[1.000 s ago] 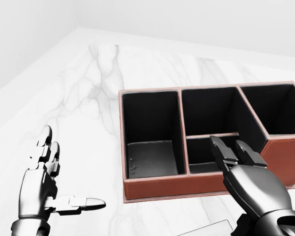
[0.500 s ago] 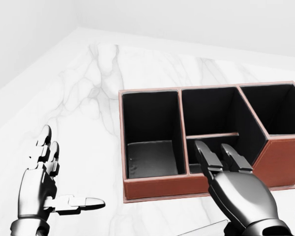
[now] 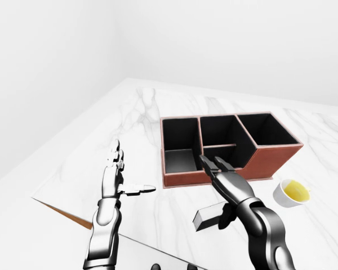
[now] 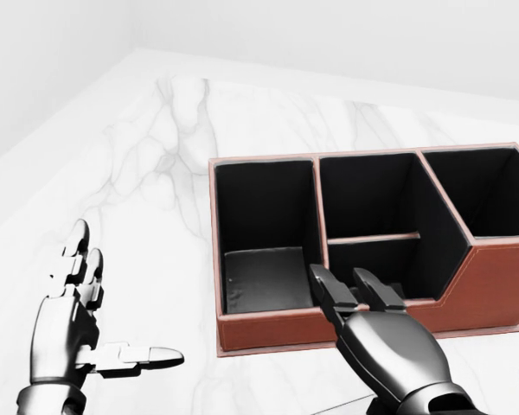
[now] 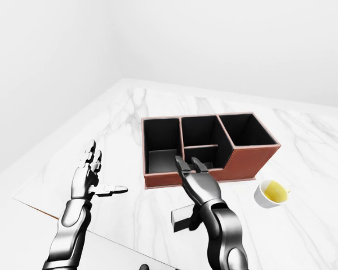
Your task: Pick up the book and place it in the front compartment of the caddy.
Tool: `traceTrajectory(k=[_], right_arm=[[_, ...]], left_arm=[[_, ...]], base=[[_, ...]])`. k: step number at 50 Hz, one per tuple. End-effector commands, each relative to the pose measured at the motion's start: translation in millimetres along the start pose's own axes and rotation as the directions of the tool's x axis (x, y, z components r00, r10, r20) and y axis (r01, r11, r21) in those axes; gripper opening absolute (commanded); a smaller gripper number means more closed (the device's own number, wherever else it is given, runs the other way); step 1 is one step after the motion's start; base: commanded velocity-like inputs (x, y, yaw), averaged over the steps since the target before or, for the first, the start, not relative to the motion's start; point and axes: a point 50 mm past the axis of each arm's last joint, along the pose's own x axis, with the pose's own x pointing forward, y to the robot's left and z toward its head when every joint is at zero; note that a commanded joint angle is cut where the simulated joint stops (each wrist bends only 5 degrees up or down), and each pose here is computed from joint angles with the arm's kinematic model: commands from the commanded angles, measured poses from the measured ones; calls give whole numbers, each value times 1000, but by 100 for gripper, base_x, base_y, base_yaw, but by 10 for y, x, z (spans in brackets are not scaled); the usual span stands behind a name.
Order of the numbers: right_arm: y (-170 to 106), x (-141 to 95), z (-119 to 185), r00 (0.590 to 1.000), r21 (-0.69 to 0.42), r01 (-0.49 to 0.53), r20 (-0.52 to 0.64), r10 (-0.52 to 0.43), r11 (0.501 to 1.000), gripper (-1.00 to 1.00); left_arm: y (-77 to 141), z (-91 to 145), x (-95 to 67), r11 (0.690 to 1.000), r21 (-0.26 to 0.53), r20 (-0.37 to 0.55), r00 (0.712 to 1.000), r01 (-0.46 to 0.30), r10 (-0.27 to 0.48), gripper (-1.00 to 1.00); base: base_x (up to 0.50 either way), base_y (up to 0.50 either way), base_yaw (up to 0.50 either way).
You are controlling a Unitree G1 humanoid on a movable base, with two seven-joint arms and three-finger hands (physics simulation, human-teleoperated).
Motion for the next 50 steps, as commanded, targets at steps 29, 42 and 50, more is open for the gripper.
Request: traceTrajectory(k=[29, 42, 50], right_arm=[[342, 200, -101, 984, 49, -178, -5, 178, 983, 100], [510, 254, -207, 965, 54, -255, -47, 258, 965, 100], [577, 287, -261, 955, 65, -287, -63, 291, 956, 100]], left_arm=[[-39, -92, 80, 1000, 5, -30, 999, -11, 11, 100], [-41, -105, 86, 1000, 6, -35, 999, -11, 11, 100], [-45, -110, 83, 1000, 7, -37, 999, -11, 11, 100]], base=[[0, 0, 0], [0, 0, 0], [0, 0, 0]])
